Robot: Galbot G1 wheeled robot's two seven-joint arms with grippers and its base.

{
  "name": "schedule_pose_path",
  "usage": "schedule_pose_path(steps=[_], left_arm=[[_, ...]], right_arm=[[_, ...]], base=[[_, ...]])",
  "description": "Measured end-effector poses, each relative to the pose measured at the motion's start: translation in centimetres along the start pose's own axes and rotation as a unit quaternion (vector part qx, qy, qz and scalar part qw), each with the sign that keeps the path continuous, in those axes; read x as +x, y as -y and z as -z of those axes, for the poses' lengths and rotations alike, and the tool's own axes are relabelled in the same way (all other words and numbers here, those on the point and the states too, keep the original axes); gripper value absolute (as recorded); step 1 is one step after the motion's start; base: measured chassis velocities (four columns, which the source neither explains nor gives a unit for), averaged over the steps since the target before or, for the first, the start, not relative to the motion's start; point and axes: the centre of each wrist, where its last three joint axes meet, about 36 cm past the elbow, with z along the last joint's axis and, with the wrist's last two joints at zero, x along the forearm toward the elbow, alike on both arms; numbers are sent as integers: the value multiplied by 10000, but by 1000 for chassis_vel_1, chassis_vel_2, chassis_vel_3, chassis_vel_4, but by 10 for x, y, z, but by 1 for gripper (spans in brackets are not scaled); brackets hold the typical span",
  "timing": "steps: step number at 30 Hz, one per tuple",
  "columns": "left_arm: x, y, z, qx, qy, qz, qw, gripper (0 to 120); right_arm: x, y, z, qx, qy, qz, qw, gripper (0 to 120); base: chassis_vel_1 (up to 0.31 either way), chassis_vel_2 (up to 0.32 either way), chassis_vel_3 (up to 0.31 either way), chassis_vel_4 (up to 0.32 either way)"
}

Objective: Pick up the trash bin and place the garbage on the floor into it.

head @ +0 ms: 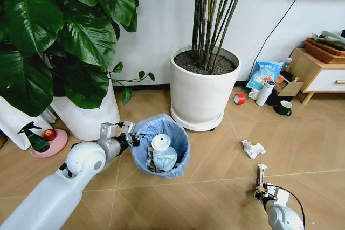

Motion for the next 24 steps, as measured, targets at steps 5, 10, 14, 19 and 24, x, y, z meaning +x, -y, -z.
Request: schedule_pose_path(steps=[5,10,14,19,24], left_arm=[[1,2,0,-12,14,-16,10000,2],[2,1,0,-23,7,-13,10000,2],[2,1,0,-41,-21,-26,10000,2],[1,1,-1,-53,-64,-39,10000,2],[1,-1,-3,-76,-132,-34,9999,2]], right_arm=[[15,2,16,136,407,2,9991,0],[36,10,43,557,1041,72,9930,0],[68,2,87,900,1775,330,9794,0],[112,-24,137,1293,2482,834,9564,0],[162,-74,176,1839,2921,1725,9226,0]], base=[[0,0,0,0],[0,0,0,0],[0,0,0,0],[0,0,0,0],[0,0,0,0]])
